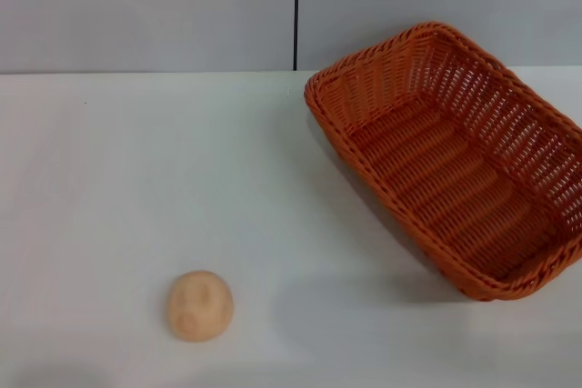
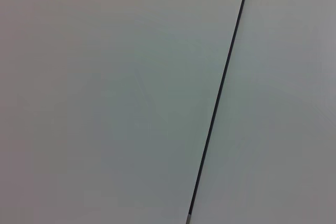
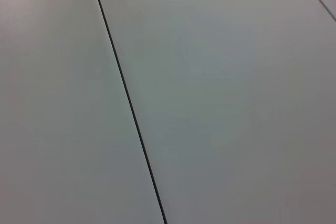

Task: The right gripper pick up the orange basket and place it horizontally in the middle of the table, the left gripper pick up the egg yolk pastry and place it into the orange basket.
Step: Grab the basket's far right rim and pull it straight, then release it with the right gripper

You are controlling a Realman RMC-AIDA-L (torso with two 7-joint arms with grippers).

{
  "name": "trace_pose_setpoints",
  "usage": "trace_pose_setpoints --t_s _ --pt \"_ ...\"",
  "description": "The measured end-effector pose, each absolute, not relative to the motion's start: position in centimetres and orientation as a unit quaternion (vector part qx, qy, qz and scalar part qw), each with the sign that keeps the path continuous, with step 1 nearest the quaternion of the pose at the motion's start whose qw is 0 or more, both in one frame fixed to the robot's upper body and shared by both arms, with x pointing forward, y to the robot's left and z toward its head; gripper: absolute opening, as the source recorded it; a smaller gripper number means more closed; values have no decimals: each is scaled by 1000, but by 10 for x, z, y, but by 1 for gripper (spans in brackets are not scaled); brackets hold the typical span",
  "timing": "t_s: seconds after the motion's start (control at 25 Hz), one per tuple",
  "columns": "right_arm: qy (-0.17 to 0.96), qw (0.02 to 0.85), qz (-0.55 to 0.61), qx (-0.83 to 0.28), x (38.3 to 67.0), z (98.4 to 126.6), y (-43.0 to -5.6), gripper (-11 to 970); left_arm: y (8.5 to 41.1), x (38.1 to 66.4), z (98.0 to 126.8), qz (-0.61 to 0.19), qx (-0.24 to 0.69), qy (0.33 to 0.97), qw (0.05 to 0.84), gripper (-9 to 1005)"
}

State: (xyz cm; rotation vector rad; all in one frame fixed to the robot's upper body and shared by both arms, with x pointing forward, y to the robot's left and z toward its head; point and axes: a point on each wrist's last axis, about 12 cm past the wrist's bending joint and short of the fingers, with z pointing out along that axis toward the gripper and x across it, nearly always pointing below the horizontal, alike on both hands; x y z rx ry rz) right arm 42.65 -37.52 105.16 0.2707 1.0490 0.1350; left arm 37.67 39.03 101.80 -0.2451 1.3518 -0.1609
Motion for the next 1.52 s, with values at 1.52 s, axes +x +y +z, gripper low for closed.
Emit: trace_pose_setpoints --t_s 1.52 --pt "871 379 284 -131 552 1179 -392 820 393 376 1019 -73 -109 626 769 790"
